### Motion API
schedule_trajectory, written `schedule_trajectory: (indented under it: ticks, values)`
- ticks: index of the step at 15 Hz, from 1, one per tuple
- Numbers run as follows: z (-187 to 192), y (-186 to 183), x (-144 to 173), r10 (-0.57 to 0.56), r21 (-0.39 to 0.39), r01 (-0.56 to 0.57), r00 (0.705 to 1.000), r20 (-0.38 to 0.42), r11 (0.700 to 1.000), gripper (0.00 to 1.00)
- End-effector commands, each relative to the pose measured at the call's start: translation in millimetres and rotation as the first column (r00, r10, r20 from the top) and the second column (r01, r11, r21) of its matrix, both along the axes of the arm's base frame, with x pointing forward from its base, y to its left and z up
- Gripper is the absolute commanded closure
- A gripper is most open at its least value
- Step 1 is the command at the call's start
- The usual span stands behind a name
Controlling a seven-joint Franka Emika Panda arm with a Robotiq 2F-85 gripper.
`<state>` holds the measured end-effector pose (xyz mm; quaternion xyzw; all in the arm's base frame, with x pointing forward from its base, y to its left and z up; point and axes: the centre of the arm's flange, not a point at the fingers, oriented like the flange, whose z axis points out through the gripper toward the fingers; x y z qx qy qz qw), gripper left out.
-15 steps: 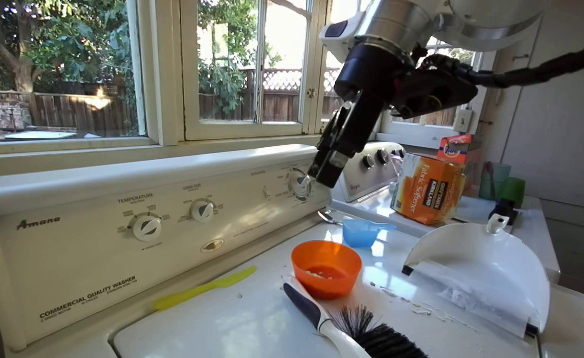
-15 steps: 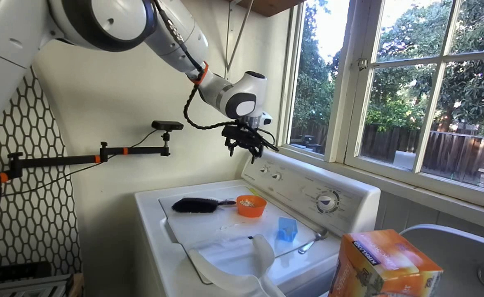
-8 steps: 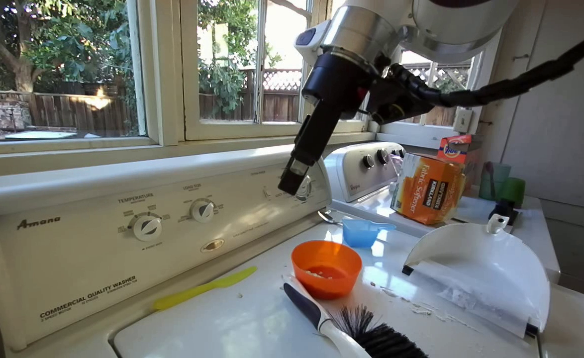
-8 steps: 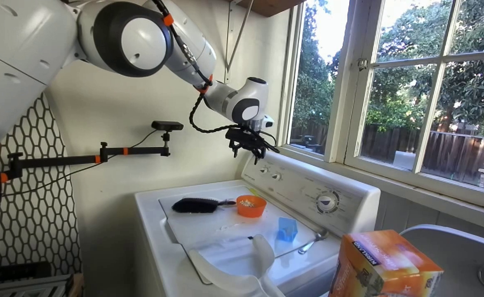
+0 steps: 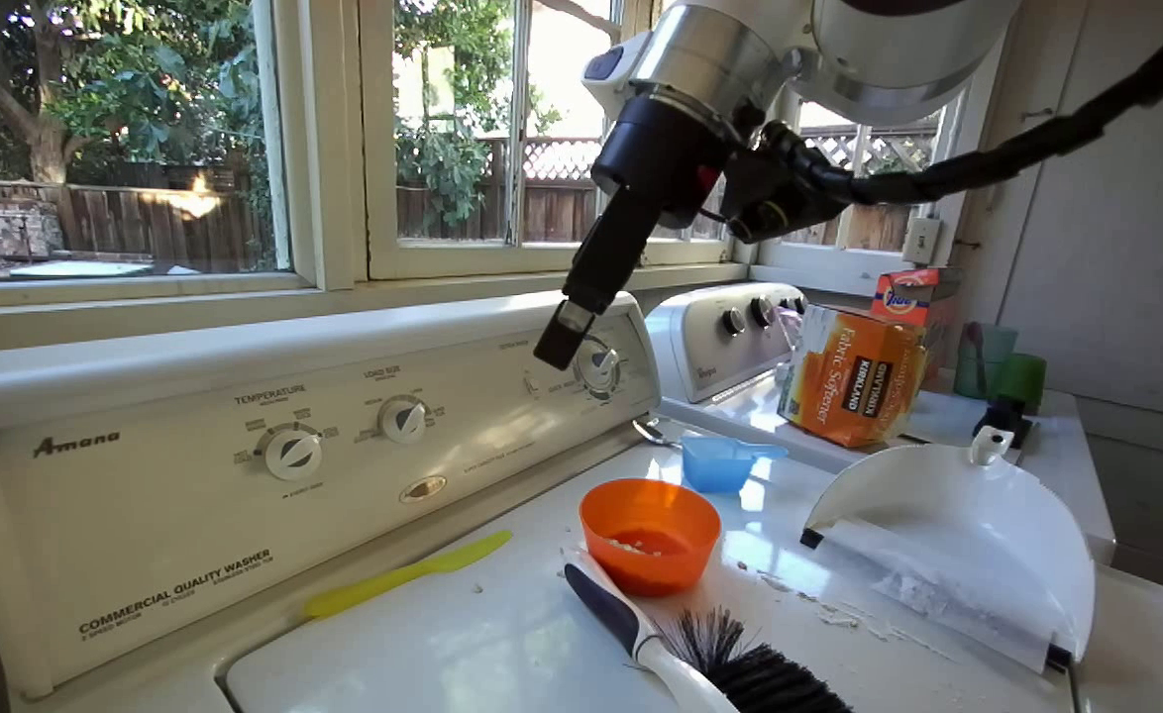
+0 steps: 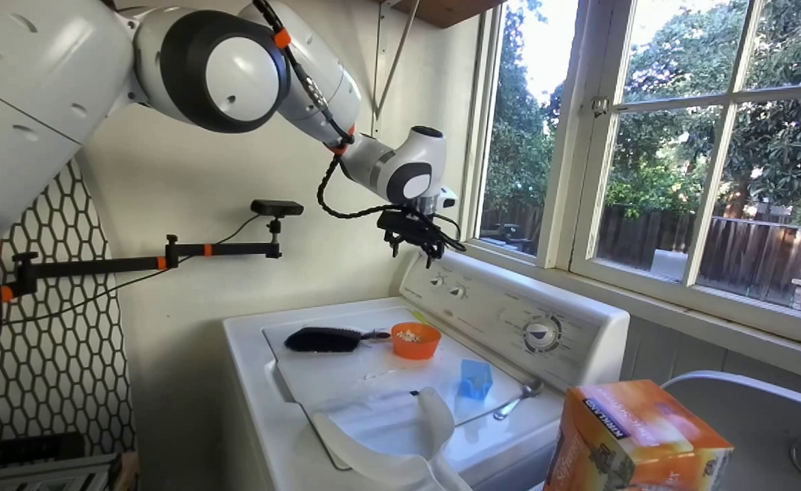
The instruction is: Turn the second knob on the washing machine on the left to the left.
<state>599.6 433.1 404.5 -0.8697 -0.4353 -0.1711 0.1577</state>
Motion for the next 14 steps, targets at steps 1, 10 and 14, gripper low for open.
schedule_trajectory:
  ticks: [1,10,14]
  values:
    - [2,13,17,-0.055,0.035,0.053,0.997,0.045,0.998,0.00]
    - [1,19,44,-0.242,0.016,0.246,0.962,-0.124,0.969,0.00]
    - [-2,6,33,-0.235,0.008,0.238,0.961,-0.146,0.971,0.00]
